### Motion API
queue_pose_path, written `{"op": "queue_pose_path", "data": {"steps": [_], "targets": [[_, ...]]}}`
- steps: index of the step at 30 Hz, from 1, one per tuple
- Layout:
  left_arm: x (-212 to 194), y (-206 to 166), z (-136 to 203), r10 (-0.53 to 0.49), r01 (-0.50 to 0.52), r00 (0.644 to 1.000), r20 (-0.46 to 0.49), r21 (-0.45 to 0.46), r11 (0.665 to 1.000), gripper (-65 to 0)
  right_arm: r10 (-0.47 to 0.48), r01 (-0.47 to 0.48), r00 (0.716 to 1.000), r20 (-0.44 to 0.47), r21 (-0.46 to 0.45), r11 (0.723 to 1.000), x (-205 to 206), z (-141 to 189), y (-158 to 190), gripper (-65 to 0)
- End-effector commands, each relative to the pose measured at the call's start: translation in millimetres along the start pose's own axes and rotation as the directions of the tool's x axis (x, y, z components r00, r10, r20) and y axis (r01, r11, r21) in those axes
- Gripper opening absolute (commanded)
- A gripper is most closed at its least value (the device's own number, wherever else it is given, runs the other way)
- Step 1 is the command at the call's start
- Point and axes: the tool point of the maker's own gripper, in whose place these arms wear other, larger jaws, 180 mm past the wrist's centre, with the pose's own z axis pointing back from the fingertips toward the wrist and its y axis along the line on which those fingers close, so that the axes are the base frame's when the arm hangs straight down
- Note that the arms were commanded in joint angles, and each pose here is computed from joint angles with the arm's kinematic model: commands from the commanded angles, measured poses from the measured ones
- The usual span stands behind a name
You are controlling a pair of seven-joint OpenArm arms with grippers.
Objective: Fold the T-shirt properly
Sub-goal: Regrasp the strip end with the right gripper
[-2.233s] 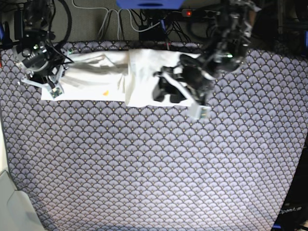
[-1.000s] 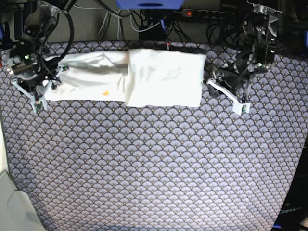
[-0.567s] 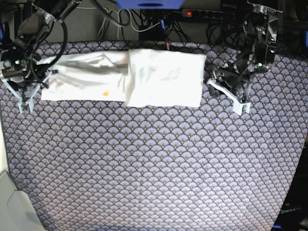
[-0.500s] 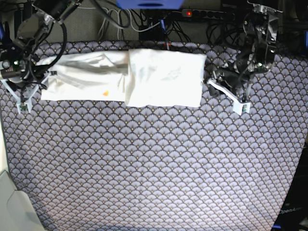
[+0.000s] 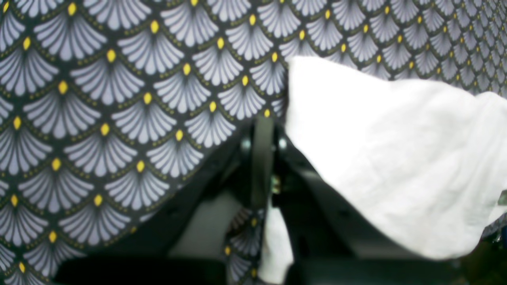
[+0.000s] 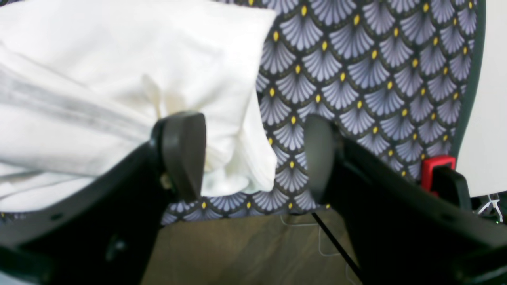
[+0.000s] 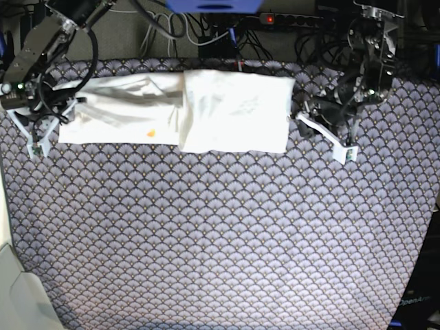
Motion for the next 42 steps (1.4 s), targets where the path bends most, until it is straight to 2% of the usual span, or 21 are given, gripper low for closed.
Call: {"op": "queue_pose_path", "data": {"steps": [1, 10, 22, 33, 40, 42], "targets": [[10, -1, 3, -0.009, 0.010, 0.999, 0.031, -0.006, 1.000, -64.7, 0.005, -0.005, 0.999, 0.038, -0.015, 1.000, 11, 5, -4, -25.0], [10, -2, 4, -0.011, 0.011, 0.999, 0.032, -0.007, 1.000, -64.7, 0.005, -0.005, 0.999, 0.037, -0.011, 1.000, 11, 4, -3, -25.0], [12, -2, 4, -0.009, 0.010, 0.999, 0.036, -0.006, 1.000, -64.7, -0.016, 0.017, 0.999, -0.029, 0.052, 0.999, -5, -18, 6, -25.0], [12, -2, 4, -0.010, 0.010, 0.999, 0.037, -0.007, 1.000, -64.7, -0.012, 0.013, 1.000, -0.028, 0.044, 0.999, -4, -18, 2, -25.0], [8, 0, 5, -0.008, 0.008, 1.000, 0.029, -0.003, 1.000, -64.7, -0.026, 0.035, 0.995, -0.098, 0.095, 0.995, -17, -39, 5, -25.0], [5, 0, 5, -0.006, 0.006, 1.000, 0.024, -0.001, 1.000, -64.7, -0.032, 0.042, 0.995, -0.091, 0.113, 0.993, -16, -40, 8, -25.0]]}}
